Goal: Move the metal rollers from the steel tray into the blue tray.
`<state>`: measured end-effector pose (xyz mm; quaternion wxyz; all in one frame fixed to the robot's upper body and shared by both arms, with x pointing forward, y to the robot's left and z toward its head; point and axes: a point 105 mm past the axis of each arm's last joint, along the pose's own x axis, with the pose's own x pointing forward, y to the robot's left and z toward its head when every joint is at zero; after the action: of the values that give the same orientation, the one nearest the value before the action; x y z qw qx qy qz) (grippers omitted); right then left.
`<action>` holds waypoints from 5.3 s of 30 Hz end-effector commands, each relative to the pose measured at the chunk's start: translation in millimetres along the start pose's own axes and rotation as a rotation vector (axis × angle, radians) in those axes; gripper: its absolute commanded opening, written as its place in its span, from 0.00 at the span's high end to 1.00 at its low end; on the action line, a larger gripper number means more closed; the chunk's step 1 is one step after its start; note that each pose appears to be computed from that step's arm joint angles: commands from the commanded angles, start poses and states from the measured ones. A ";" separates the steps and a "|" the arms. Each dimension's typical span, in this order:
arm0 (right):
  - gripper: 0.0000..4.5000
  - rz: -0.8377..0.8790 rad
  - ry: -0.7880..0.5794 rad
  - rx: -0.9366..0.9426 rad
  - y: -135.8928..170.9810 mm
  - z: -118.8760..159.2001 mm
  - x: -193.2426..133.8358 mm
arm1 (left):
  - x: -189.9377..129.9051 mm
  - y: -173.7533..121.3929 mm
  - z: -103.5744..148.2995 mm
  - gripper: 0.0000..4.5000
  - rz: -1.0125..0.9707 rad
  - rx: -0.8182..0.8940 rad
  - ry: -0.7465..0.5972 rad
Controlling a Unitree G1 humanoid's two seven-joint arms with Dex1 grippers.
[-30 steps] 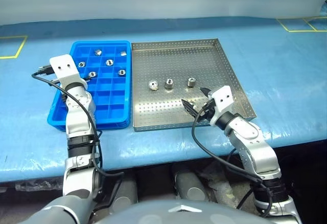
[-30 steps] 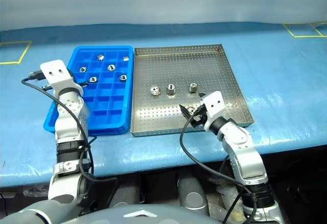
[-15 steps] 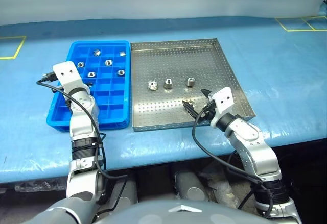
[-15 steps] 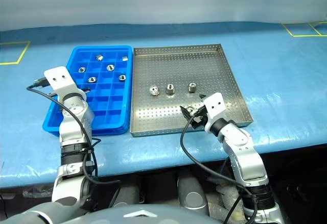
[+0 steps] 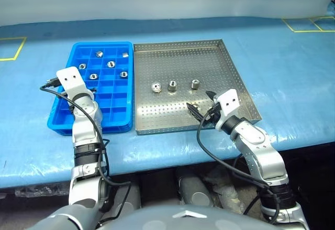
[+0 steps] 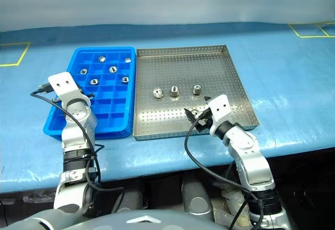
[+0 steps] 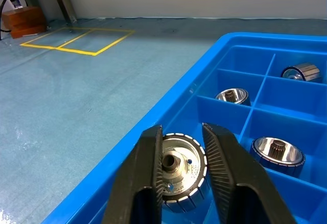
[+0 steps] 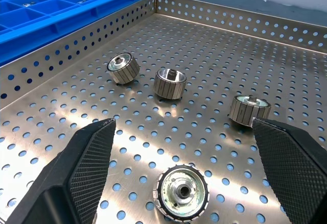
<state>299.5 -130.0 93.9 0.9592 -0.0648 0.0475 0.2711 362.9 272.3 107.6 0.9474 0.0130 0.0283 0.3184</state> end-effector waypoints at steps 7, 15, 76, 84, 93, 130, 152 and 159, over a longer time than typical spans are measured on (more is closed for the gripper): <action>0.00 -0.009 -0.059 -0.018 -1.9 16.9 -0.9 | -19.4 -45.9 56.6 0.33 -0.343 -0.179 -0.241; 0.00 -0.028 -0.062 -0.010 -3.3 16.5 -4.3 | -62.6 -125.9 50.4 0.33 -0.904 0.041 -0.220; 0.00 -0.103 -0.042 0.024 -4.9 4.7 -17.7 | -56.1 -147.9 -44.0 0.14 -1.034 0.279 0.285; 0.00 -0.117 -0.045 0.029 -6.0 4.3 -20.7 | -70.4 -150.4 -56.6 0.58 -1.106 0.259 0.342; 0.00 -0.105 -0.046 0.032 -5.4 4.9 -16.7 | -50.2 -131.4 -16.7 0.58 -0.879 0.054 0.155; 0.00 0.183 -0.037 -0.015 17.3 15.4 37.3 | -93.4 -2.1 -11.3 0.58 -0.037 -0.178 0.018; 0.00 0.087 -0.091 0.019 8.7 24.3 36.6 | -88.9 -26.1 32.9 0.07 -0.283 -0.231 -0.180; 0.00 -0.059 -0.135 0.044 -13.4 30.9 28.1 | -97.9 -88.5 44.9 0.07 -0.697 -0.131 -0.212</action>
<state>333.2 -117.4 105.5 0.9657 -0.0259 0.0213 0.2573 338.4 159.3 147.2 0.9961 -0.0278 -0.0810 0.0227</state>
